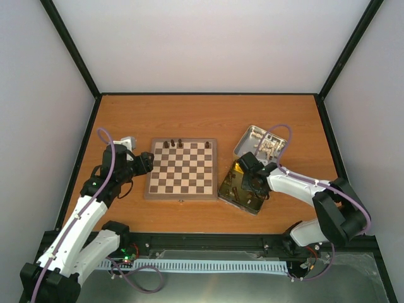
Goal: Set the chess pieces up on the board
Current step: Pick up the chess piece from the storage box.
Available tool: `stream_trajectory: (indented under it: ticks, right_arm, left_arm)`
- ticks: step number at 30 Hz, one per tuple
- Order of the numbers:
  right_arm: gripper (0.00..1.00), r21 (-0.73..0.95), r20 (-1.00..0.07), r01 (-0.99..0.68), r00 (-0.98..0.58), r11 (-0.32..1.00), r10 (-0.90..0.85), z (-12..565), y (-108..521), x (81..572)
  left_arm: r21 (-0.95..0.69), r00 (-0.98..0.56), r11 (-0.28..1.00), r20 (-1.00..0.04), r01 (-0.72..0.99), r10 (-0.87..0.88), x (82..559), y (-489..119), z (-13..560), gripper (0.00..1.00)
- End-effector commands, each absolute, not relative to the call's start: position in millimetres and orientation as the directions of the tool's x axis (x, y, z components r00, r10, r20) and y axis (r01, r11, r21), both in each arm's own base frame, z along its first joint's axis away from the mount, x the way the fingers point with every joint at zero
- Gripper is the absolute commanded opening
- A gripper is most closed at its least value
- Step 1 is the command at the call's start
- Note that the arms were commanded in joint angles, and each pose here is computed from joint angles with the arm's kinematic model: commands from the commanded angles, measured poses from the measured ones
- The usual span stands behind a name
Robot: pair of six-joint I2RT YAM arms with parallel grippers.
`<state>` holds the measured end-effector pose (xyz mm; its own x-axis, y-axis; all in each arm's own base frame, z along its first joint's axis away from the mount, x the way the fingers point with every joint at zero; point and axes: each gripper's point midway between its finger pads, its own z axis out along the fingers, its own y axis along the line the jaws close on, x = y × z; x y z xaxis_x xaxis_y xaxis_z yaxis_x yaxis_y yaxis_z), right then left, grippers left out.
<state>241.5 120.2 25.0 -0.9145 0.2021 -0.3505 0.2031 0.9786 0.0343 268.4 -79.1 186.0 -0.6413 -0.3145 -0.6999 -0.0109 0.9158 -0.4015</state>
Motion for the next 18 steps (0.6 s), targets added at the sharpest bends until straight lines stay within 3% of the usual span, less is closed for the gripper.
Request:
stream_trajectory:
  ticks: [1, 5, 9, 18]
  right_arm:
    - [0.03, 0.035, -0.402, 0.194, -0.895, 0.98, 0.191, 36.2, 117.2, 249.7]
    - [0.03, 0.094, -0.395, 0.107, -0.909, 0.99, 0.136, 58.3, 136.2, 256.0]
    - [0.03, 0.24, -0.317, -0.041, -0.948, 0.97, 0.038, 82.3, 178.2, 252.7]
    - [0.03, 0.531, -0.266, -0.264, -0.954, 0.805, -0.138, 116.6, 260.8, 245.9]
  left_arm:
    - [-0.396, -0.624, 0.918, -0.721, 0.013, -0.302, 271.6, -79.9, 192.8, 0.7]
    - [-0.397, -0.622, 0.918, -0.722, 0.013, -0.304, 270.9, -79.5, 193.4, 0.7]
    - [-0.404, -0.621, 0.914, -0.723, 0.027, -0.302, 270.6, -81.8, 194.7, 0.7]
    - [-0.447, -0.625, 0.886, -0.728, 0.119, -0.283, 266.5, -97.8, 203.9, 0.7]
